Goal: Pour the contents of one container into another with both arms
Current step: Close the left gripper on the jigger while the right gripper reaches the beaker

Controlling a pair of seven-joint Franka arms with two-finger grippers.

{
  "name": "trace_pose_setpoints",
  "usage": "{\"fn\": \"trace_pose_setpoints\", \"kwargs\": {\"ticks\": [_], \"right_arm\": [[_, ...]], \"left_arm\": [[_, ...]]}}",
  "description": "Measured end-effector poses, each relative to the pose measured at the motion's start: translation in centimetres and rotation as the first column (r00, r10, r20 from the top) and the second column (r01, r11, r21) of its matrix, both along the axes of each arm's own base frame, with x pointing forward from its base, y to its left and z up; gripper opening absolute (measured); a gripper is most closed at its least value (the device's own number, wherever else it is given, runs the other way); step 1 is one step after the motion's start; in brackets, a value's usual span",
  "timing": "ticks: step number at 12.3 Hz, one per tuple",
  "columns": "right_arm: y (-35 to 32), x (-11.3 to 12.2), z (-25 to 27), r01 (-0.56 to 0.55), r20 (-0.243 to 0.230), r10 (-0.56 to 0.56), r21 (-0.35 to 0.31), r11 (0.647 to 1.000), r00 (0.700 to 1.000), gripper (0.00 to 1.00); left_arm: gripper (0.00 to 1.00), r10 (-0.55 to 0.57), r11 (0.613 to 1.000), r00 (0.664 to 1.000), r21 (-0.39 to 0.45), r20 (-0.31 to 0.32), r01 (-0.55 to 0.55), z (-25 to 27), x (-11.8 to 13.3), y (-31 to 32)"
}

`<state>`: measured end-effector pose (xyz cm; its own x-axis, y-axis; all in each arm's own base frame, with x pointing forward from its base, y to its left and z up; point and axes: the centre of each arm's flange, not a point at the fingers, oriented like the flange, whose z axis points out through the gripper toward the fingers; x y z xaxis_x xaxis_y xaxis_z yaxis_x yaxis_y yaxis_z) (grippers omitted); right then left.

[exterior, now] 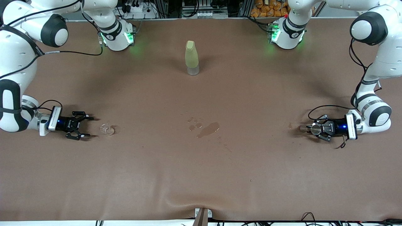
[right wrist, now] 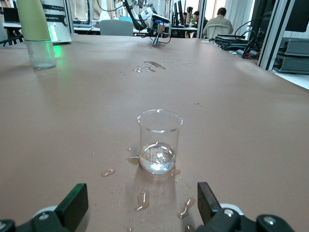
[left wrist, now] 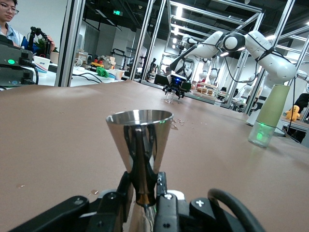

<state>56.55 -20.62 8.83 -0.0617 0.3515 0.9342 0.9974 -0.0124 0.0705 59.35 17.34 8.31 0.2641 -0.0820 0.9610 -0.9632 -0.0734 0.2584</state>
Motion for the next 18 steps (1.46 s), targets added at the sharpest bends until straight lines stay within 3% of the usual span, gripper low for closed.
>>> {"fn": "trace_pose_setpoints", "kwargs": {"ticks": [7, 18], "right_arm": [[3.0, 0.6, -2.1, 0.018, 0.016, -0.019, 0.073, 0.997, 1.0, 1.0], [6.9, 1.3, -4.3, 0.028, 0.032, -0.033, 0.159, 0.987, 0.999, 1.0]], "left_arm": [[0.21, -0.018, 0.999, 0.998, 0.035, 0.067, 0.016, 5.1, 3.6, -0.4], [0.21, -0.036, 0.999, 0.987, 0.012, 0.158, 0.034, 6.4, 6.4, -6.2]]}}
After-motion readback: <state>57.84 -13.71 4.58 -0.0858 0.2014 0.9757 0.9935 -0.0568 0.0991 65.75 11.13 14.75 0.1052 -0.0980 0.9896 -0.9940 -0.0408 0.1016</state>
